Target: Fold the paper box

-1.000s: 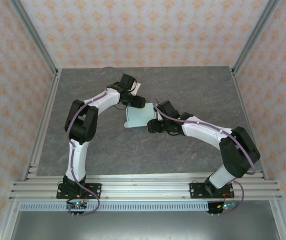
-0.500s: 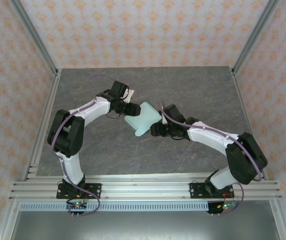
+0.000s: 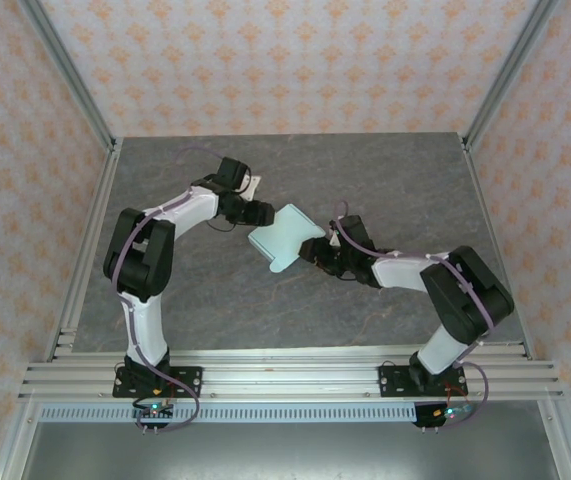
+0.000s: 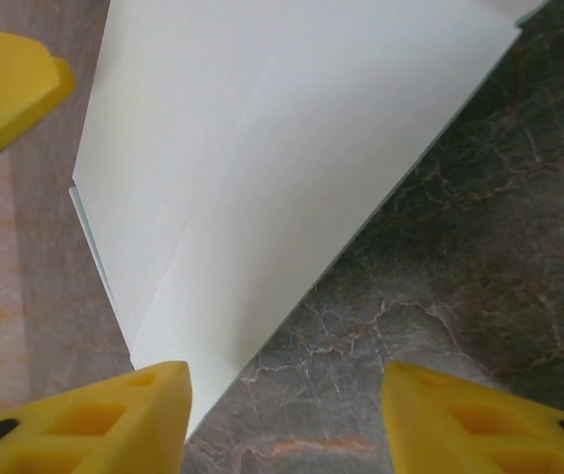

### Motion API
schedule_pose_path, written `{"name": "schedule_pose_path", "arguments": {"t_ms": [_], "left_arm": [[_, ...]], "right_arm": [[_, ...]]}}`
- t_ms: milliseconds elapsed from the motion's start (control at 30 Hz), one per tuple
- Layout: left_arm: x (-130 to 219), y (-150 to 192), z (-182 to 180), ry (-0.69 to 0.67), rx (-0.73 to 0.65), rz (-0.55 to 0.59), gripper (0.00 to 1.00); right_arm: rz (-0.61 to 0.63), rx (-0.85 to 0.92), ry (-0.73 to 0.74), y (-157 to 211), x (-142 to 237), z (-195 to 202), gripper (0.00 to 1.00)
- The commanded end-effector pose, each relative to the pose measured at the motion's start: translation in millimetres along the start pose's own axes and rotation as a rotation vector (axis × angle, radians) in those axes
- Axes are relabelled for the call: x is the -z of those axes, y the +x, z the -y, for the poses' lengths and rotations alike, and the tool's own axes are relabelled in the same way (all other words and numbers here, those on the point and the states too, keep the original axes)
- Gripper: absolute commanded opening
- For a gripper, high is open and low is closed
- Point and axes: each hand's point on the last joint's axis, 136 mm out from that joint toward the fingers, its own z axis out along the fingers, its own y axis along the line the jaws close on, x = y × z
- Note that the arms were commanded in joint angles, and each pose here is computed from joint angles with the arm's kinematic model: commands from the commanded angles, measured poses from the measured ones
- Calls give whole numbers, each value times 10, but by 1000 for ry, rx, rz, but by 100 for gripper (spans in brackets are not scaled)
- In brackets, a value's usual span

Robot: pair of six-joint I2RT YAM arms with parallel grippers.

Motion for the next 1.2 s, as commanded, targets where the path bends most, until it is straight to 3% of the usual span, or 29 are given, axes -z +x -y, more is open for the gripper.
{"name": "schedule_pose_path", "arguments": {"t_ms": [0, 533, 733, 1167], "left_arm": [[5, -10, 82, 38, -20, -21, 66], [-9, 90, 78, 166, 69, -25, 65], [-19, 109, 125, 210, 91, -22, 64], [-7, 207, 307, 339, 154, -24, 58]], "right_arm": [[61, -45, -112, -152, -29, -218, 43], [174, -89, -275, -389, -42, -408, 7], [209, -63, -312, -467, 57, -543, 0], [287, 22, -340, -600, 427, -833, 0]]}}
